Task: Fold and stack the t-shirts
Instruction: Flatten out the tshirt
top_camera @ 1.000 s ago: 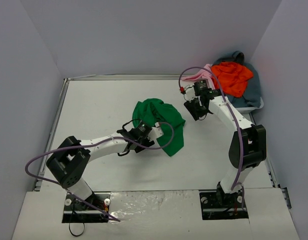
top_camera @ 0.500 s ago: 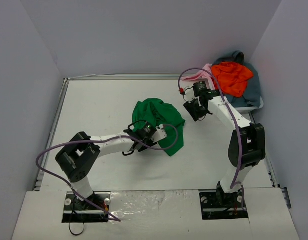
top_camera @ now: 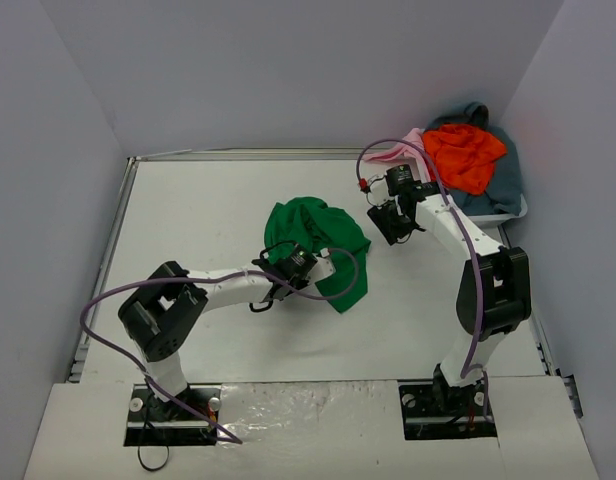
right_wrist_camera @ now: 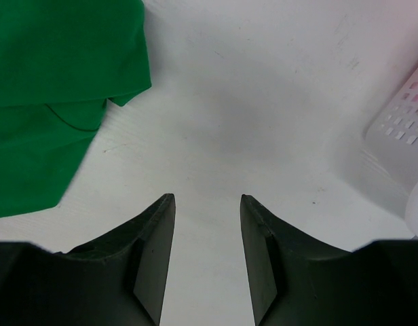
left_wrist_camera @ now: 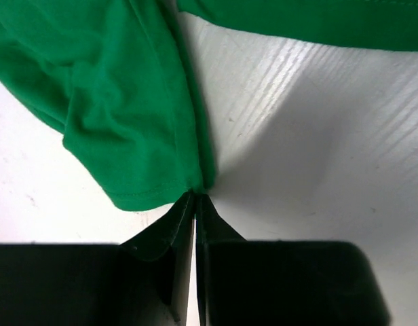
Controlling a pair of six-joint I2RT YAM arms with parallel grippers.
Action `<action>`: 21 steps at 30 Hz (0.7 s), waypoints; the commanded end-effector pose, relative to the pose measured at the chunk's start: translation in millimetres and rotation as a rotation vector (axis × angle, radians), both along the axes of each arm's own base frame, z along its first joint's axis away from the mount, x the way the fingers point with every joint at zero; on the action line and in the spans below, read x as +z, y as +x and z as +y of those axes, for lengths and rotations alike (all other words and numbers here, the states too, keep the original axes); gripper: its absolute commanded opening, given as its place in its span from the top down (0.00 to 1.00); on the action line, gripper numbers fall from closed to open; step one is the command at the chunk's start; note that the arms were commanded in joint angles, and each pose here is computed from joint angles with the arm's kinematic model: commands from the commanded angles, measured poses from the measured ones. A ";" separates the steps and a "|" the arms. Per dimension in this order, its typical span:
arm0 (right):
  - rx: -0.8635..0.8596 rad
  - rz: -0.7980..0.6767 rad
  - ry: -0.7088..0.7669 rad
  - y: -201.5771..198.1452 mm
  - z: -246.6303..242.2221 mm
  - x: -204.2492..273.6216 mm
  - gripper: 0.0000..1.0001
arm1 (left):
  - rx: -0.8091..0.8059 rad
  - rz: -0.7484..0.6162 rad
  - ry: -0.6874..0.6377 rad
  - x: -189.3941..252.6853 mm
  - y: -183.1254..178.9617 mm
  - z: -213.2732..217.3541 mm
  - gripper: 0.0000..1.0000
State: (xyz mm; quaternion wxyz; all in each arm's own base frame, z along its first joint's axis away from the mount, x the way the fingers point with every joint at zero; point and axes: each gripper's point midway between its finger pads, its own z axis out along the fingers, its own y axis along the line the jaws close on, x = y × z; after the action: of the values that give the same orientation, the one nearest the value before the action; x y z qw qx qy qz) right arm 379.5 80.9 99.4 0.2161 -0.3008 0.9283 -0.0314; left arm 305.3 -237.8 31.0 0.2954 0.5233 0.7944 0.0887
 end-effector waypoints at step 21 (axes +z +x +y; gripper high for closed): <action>0.275 0.137 0.122 -63.0 74.2 2.1 0.60 | 0.298 -0.319 -0.307 225.8 69.4 109.6 0.98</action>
State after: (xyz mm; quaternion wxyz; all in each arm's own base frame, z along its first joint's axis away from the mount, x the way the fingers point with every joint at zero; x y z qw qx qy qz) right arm 344.3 126.8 101.8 0.1968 -0.3718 0.9064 0.0376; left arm 385.7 -127.8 277.3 0.5175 0.3050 0.7933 0.0991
